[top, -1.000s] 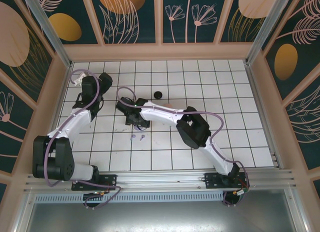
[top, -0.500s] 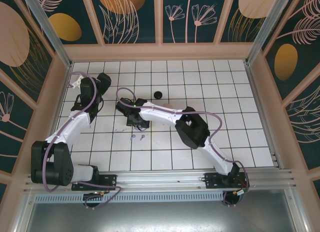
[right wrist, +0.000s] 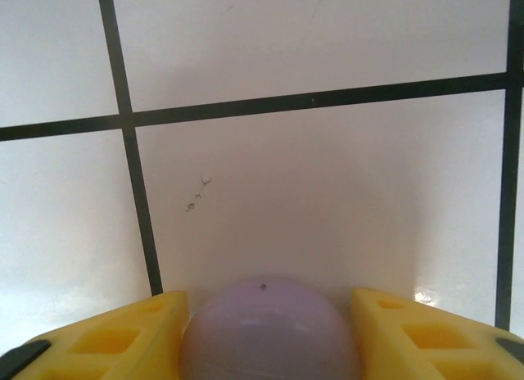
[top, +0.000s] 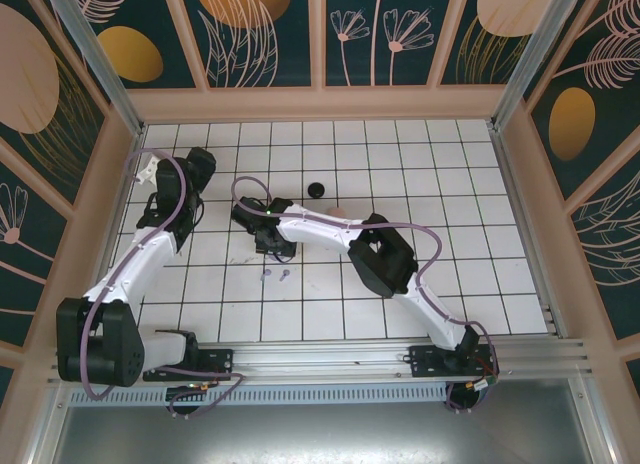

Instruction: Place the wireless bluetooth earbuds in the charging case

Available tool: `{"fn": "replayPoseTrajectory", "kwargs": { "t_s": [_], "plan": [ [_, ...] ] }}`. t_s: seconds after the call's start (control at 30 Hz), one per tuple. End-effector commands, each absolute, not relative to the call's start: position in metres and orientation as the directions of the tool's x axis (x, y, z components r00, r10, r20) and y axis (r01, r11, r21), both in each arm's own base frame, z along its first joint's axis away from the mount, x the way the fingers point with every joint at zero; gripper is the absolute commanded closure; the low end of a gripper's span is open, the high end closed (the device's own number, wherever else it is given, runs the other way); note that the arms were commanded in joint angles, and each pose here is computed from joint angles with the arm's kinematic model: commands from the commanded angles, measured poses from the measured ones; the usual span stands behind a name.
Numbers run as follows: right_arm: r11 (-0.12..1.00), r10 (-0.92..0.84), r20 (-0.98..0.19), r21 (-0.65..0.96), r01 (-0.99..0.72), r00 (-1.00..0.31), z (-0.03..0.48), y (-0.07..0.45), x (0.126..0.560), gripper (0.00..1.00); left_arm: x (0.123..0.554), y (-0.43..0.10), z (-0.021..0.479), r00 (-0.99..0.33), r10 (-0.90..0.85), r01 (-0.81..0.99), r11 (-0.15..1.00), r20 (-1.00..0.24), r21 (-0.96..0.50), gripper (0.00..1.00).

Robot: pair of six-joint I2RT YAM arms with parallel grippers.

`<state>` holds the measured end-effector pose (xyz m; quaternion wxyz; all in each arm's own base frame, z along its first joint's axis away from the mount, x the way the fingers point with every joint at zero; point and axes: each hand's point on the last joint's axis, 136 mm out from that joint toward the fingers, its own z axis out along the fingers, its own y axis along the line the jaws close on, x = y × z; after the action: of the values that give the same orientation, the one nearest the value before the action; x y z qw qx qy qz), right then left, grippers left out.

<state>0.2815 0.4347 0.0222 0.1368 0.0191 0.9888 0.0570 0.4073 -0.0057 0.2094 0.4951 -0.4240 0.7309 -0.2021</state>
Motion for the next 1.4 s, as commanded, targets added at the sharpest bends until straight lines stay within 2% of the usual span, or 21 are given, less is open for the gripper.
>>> {"fn": "replayPoseTrajectory", "kwargs": {
  "t_s": [0.0, 0.23, 0.47, 0.67, 0.83, 0.97, 1.17, 1.37],
  "plan": [
    [0.993, 0.039, -0.249, 0.113, 0.010, -0.968, 0.011, 0.442, 0.272, 0.53, 0.403, 0.002, 0.210, -0.115, -0.826, -0.431, 0.542, -0.551, -0.722, 0.01],
    [0.987, 0.054, -0.284, 0.163, 0.007, -0.957, 0.029, 0.446, 0.273, 0.62, 0.400, 0.002, 0.214, -0.123, -0.812, -0.425, 0.562, -0.570, -0.710, 0.01],
    [0.977, 0.084, -0.351, 0.215, 0.007, -0.932, 0.065, 0.439, 0.280, 0.63, 0.393, -0.004, 0.224, -0.141, -0.770, -0.338, 0.628, -0.622, -0.701, 0.01],
    [0.966, 0.130, -0.390, 0.257, 0.028, -0.911, 0.090, 0.418, 0.291, 0.63, 0.388, -0.023, 0.226, -0.208, -0.720, -0.210, 0.694, -0.662, -0.689, 0.02],
    [0.949, 0.198, -0.415, 0.309, 0.067, -0.888, 0.111, 0.389, 0.307, 0.63, 0.381, -0.046, 0.219, -0.278, -0.701, -0.086, 0.699, -0.657, -0.710, 0.03],
    [0.925, 0.262, -0.419, 0.367, 0.101, -0.869, 0.125, 0.367, 0.319, 0.63, 0.374, -0.072, 0.220, -0.334, -0.691, 0.072, 0.660, -0.641, -0.748, 0.04],
    [0.867, 0.376, -0.402, 0.471, 0.163, -0.835, 0.150, 0.335, 0.342, 0.63, 0.349, -0.102, 0.226, -0.359, -0.719, 0.303, 0.513, -0.595, -0.803, 0.03],
    [0.801, 0.458, -0.375, 0.567, 0.191, -0.806, 0.173, 0.320, 0.362, 0.62, 0.339, -0.144, 0.227, -0.432, -0.637, 0.445, 0.466, -0.639, -0.765, 0.03]
  ]
}}
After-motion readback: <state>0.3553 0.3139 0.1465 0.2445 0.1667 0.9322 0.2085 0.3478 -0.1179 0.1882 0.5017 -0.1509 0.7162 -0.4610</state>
